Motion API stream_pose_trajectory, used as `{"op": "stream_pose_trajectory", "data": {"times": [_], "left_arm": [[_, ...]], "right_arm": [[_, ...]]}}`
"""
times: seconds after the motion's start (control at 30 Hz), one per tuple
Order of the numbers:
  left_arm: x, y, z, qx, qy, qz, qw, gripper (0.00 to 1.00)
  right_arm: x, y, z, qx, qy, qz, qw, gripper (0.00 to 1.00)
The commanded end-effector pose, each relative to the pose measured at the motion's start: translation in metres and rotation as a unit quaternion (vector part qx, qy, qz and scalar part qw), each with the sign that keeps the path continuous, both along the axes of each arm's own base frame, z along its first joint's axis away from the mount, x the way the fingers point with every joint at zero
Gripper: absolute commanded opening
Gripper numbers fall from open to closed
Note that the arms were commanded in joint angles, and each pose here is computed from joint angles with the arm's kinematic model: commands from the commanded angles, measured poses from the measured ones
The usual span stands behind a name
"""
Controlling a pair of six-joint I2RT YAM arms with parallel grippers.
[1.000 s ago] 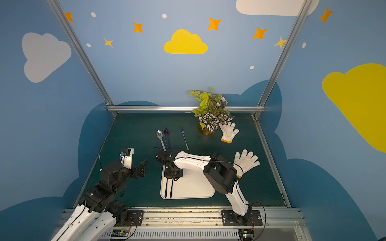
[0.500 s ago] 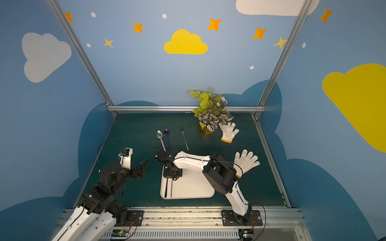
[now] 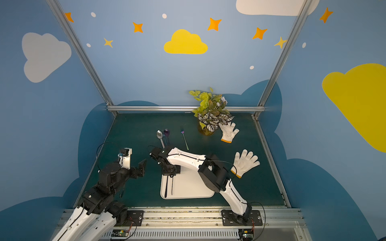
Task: Set the spoon and fork side by side
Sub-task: Place the spoon on the tray.
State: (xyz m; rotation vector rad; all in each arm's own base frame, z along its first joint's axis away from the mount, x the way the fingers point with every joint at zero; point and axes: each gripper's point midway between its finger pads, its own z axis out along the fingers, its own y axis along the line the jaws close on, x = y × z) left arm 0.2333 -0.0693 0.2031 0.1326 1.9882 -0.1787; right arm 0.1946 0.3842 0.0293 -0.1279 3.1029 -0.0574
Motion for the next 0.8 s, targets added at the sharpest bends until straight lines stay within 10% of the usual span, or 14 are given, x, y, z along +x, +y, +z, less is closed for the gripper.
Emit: {"op": "stream_pose_trajectory", "data": {"times": [0.0,0.77], "left_arm": [[-0.001,0.001,-0.002,-0.001,0.001,0.001,1.0,1.0],[0.0,0.0,-0.003,0.001,0.001,0.001,1.0,1.0]], "right_arm": [[-0.006,-0.016,0.001,-0.045,0.008,-0.008,0.999,0.0],[-0.002,0.001,0.018,-0.028,0.007,0.01,1.0,0.14]]}}
